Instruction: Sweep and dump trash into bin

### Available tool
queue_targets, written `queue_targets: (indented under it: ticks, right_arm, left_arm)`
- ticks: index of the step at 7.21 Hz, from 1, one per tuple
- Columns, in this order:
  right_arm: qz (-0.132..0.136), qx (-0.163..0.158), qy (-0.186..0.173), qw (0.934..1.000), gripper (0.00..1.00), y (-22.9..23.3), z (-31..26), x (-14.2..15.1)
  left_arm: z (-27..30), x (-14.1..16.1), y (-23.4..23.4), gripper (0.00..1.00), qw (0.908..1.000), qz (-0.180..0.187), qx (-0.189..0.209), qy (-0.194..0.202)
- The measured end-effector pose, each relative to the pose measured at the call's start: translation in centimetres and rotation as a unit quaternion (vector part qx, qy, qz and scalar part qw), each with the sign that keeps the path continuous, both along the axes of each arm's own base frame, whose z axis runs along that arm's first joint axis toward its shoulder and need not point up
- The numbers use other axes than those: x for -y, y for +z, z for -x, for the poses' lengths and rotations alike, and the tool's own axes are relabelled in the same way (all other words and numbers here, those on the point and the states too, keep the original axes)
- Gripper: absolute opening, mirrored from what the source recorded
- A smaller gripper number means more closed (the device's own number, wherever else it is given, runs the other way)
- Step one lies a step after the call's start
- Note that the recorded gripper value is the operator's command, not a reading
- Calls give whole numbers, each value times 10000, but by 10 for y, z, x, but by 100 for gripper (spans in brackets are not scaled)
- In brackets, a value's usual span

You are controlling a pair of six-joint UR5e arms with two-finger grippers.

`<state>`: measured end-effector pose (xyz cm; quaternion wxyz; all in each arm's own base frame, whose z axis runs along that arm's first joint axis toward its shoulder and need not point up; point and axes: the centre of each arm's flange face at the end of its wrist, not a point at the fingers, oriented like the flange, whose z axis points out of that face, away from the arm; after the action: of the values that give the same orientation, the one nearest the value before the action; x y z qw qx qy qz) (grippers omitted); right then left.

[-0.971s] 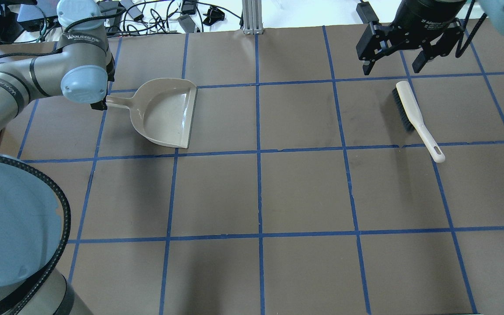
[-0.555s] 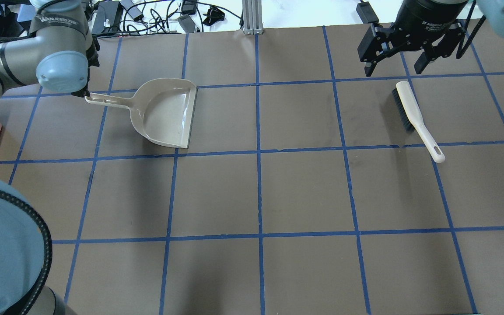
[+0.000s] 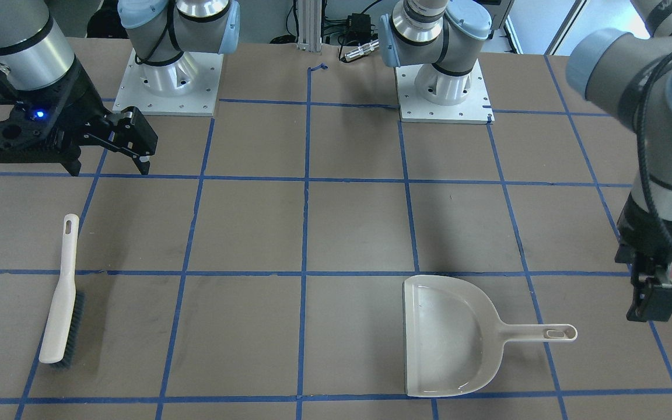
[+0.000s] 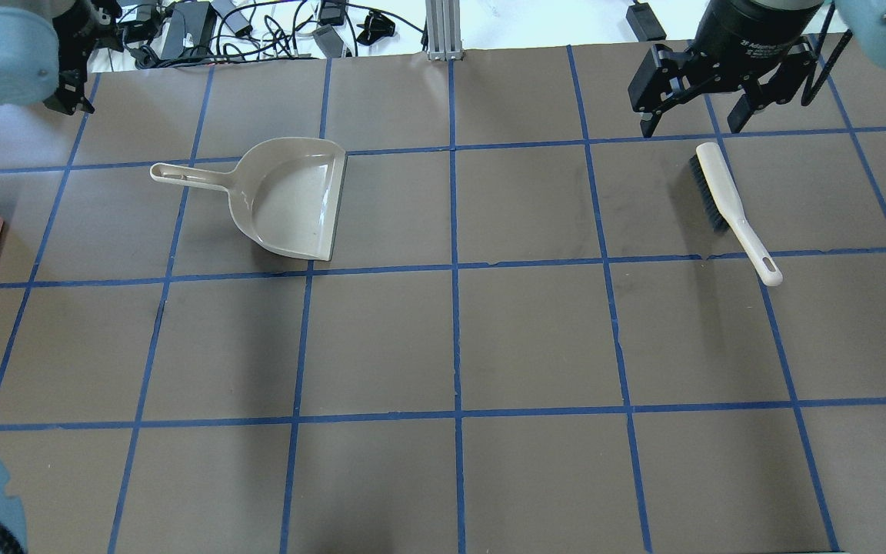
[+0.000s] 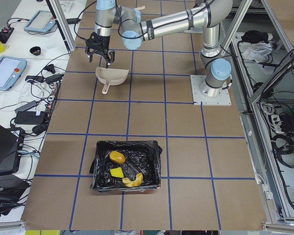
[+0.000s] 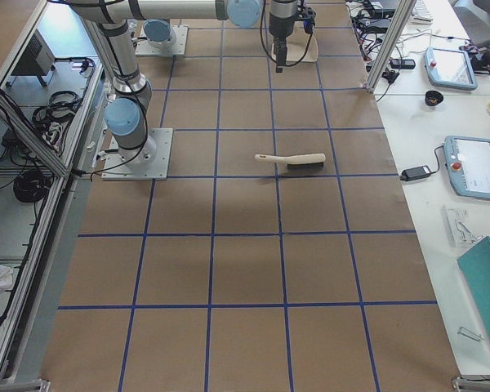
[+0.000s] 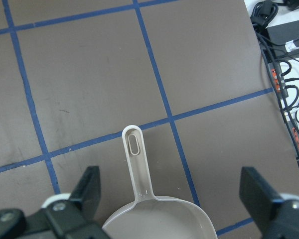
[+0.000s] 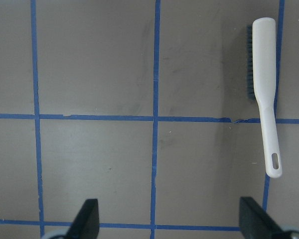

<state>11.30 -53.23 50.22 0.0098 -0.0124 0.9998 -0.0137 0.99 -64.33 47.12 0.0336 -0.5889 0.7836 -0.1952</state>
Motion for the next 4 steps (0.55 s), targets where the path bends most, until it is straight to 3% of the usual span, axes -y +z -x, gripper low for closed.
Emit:
queue_targets:
  ticks: [1, 2, 4]
  right_arm:
    - [-8, 2, -2, 10000, 100, 0, 0, 0]
    - [-12, -5, -6, 10000, 100, -1, 0, 0]
    - [-17, -18, -3, 10000, 100, -1, 0, 0]
  left_arm:
    - [14, -12, 25, 100, 9994, -74, -16, -325]
    - [39, -21, 37, 100, 9953, -181, -24, -956]
    - [93, -41, 52, 100, 9750, -441, 76, -2174]
